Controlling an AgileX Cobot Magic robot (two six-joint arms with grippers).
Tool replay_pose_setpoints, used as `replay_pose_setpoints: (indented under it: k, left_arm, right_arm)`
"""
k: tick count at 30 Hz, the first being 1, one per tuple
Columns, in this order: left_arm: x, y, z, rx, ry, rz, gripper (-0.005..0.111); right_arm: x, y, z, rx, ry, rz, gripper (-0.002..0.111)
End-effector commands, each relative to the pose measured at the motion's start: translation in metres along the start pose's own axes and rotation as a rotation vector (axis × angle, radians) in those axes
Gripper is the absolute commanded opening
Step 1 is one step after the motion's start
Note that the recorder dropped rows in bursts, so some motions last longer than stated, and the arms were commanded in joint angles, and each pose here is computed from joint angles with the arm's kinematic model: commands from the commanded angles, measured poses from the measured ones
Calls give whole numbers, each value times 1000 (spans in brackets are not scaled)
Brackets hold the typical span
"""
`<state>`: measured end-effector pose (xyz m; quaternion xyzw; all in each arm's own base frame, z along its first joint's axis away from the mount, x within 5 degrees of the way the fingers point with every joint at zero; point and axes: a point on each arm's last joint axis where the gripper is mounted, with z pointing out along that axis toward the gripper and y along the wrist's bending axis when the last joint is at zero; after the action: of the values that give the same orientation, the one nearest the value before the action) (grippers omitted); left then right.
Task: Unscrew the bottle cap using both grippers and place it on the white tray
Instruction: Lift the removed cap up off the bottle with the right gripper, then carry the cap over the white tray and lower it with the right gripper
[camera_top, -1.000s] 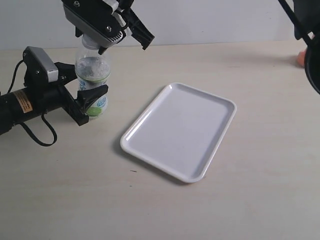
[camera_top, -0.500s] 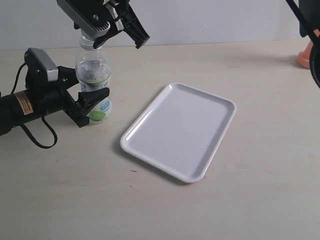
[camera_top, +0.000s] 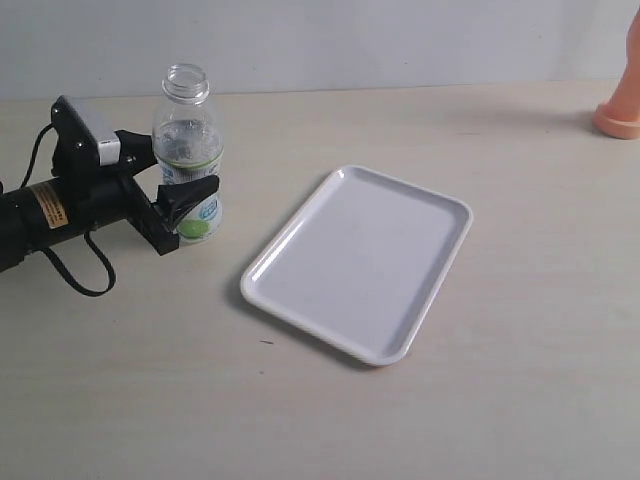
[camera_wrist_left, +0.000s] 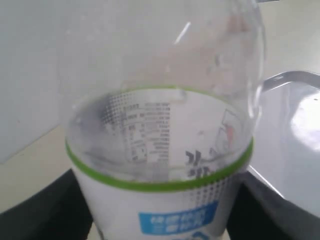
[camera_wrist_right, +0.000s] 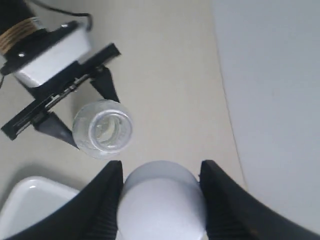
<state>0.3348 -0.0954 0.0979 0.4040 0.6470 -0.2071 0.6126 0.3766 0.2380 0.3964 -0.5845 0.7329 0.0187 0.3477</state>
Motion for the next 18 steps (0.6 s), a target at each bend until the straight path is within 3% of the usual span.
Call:
replay_pose_setpoints:
  k: [1, 6, 12, 18]
  left_arm:
    - [-2, 3, 0, -26, 3, -2, 51]
    - [-2, 3, 0, -26, 1, -2, 51]
    - [-3, 3, 0, -26, -4, -23, 51]
    - [-3, 3, 0, -26, -4, -23, 51]
  right_arm:
    - [34, -31, -10, 155, 94, 533, 0]
    - [92, -41, 25, 165, 276, 846, 0]
    - [129, -16, 70, 80, 468, 883, 0]
    - [161, 2, 122, 83, 529, 942, 0]
